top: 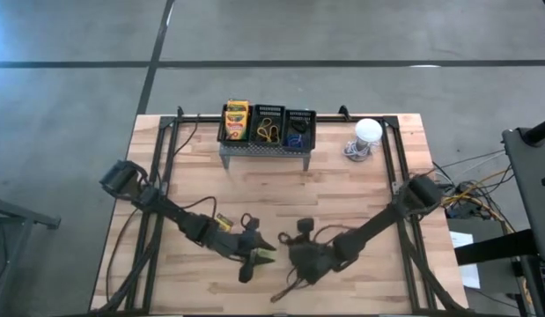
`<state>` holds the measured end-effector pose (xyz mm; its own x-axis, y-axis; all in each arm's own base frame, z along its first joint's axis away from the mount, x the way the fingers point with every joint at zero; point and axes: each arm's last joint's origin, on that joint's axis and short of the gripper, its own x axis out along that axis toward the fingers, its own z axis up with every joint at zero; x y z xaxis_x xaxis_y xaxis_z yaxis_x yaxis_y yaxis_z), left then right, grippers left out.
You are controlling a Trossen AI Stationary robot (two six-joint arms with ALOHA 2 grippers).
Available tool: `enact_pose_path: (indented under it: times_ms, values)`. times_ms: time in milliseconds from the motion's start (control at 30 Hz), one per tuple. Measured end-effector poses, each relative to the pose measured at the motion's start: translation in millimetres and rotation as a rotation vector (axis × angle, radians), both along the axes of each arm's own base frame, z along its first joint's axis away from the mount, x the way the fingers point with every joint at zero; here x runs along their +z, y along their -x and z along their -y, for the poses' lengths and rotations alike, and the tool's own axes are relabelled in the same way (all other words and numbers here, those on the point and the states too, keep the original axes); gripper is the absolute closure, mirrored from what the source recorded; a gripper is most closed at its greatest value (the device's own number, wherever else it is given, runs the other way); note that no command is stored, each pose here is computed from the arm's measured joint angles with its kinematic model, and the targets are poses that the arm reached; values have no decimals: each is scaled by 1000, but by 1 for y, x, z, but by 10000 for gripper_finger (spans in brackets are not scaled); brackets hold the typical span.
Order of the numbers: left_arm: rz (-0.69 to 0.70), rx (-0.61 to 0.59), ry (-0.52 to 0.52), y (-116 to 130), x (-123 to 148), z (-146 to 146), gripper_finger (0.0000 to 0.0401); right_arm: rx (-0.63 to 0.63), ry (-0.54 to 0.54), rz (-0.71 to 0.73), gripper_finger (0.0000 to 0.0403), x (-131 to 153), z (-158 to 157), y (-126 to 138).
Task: Pick & Place Office Desk Supplies
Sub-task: Put the black spring keychain into the right black bin on the shelf, then put the yellow rubber band into the middle black bin on the shelf
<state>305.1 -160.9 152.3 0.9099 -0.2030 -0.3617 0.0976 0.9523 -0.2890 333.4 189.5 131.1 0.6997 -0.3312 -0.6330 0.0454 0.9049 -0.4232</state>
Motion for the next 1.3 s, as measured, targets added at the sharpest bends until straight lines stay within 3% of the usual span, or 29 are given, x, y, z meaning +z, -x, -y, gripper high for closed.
enact_pose_path:
  times_ms: [167,367,467,600,767,933,1100,1300]
  values:
    - [-127,-13,-36,10,-12,5,197,25,-168,132,379,2,17,27]
    - [-207,87,-23,25,-33,17,201,180,-379,465,379,19,40,38]
    - [-187,167,-54,31,-40,23,209,121,-384,571,378,45,68,35]
    - [-149,274,-137,35,-43,25,219,-47,-338,625,378,91,125,28]
    - [-164,368,-219,41,-48,20,230,-311,-259,599,378,129,208,31]
    - [-192,402,-231,44,-52,18,237,-458,-342,461,378,149,272,39]
    - [-198,403,-234,44,-53,18,238,-546,-355,346,365,156,304,33]
    - [-198,403,-234,44,-53,18,238,-585,-364,193,297,153,321,18]
